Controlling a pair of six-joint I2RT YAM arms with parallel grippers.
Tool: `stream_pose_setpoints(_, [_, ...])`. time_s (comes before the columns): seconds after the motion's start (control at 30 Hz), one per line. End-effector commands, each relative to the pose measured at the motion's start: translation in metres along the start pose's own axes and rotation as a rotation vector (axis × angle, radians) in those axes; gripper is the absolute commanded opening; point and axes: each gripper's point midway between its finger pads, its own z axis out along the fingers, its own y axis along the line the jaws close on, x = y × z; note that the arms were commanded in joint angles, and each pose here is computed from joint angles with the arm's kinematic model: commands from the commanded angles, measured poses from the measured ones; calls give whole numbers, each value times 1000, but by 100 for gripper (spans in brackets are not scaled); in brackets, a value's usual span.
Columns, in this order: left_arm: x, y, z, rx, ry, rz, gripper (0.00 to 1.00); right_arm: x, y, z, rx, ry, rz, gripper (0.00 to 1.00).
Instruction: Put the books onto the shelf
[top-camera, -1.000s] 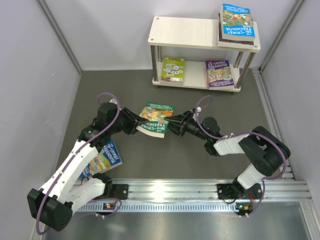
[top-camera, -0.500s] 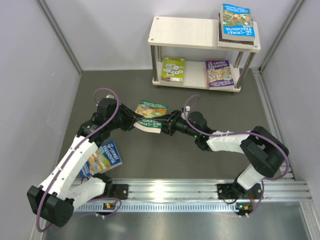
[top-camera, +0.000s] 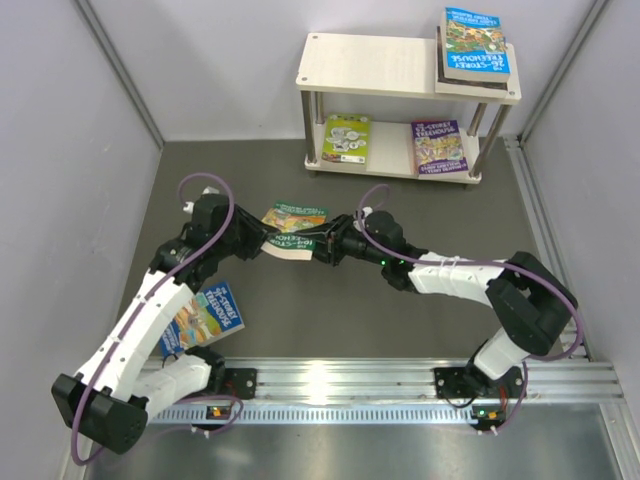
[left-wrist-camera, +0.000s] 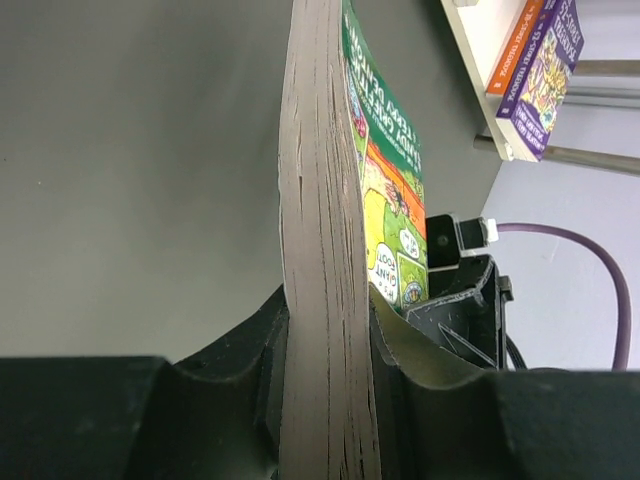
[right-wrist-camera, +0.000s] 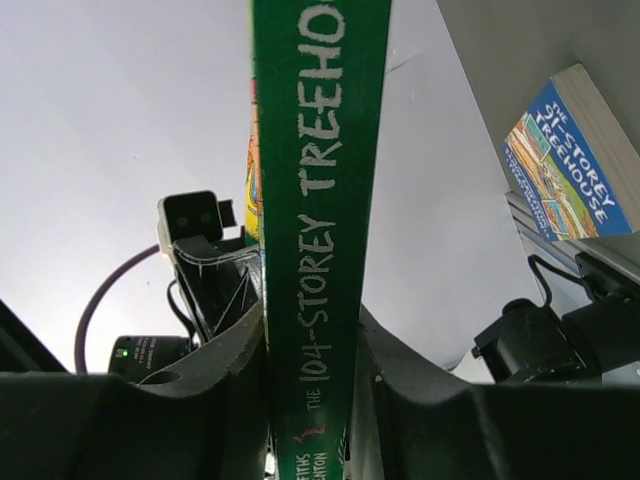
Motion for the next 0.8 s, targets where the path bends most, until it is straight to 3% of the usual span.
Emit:
stream_pose_setpoints(0.0, [0,35,4,-152,-12,70,0,76,108,-27,-288,202,-50,31])
stream_pose_setpoints(0.23, [-2,30,6,-153,-21,75,0,81,112,-21,-281,210,-49,47])
stream_pose_setpoints(0.47, [-7,33,7,-186,-36,81,0,82,112,-19,-276,210,-41,46])
stream_pose_setpoints(0.77, [-10,45,6,-260,-52,86,0,85,119,-17,-279,208,-37,37])
